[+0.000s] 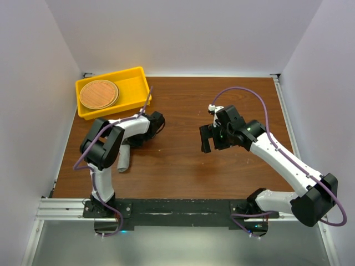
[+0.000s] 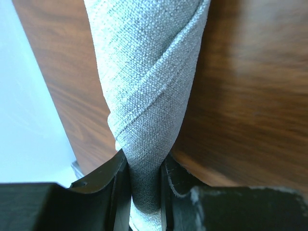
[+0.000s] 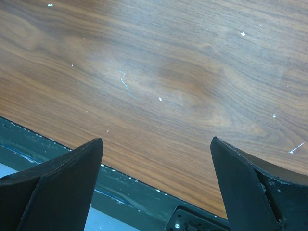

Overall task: Fold the napkin, place the utensils inside, and roll it up
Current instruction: Roll the napkin with the utensil

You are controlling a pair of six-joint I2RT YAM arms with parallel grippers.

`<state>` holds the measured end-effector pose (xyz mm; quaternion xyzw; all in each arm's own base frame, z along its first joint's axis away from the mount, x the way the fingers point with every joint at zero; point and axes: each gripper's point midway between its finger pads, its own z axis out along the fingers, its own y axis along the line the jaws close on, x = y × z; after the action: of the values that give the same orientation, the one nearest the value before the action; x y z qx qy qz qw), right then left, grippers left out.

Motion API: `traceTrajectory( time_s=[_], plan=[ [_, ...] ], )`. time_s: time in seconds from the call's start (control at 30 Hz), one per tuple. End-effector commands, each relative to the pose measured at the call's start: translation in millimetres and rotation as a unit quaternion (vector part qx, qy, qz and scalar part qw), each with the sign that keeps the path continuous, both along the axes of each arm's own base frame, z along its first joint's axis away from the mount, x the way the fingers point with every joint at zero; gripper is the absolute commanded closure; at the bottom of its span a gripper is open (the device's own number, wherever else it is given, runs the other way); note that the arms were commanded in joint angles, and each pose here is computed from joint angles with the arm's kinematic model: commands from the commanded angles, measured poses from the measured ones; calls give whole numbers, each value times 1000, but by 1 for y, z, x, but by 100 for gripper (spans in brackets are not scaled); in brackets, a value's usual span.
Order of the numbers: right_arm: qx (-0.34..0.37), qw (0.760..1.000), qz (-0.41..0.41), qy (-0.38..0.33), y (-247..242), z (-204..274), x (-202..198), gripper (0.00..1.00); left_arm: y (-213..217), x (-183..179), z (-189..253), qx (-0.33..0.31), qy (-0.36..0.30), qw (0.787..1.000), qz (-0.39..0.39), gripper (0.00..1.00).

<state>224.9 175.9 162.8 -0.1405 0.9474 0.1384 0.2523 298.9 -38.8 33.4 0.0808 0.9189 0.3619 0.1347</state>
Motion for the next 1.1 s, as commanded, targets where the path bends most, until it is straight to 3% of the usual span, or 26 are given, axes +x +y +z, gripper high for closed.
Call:
traceTrajectory(
  time_s=[0.0, 0.13, 0.33, 0.73, 0.93, 1.07],
  plan=[
    [7, 1000, 9, -8, 5, 2, 6, 2, -5, 19, 9, -1, -22, 999, -34, 75],
    [7, 1000, 6, -7, 5, 2, 6, 2, -15, 19, 8, -34, -19, 999, -35, 61],
    [3, 1000, 4, -7, 4, 0, 6, 2, -27, 20, 14, -78, -21, 996, -40, 50],
    [3, 1000, 3, 0, 5, -3, 6, 2, -41, 25, 39, -127, -40, 990, -38, 38],
    [4, 1000, 5, -2, 6, -1, 7, 2, -44, 27, 50, -140, -53, 988, -36, 38],
    [4, 1000, 4, 1, 6, -2, 6, 2, -60, 31, 72, -196, -82, 976, -42, 38]
  ],
)
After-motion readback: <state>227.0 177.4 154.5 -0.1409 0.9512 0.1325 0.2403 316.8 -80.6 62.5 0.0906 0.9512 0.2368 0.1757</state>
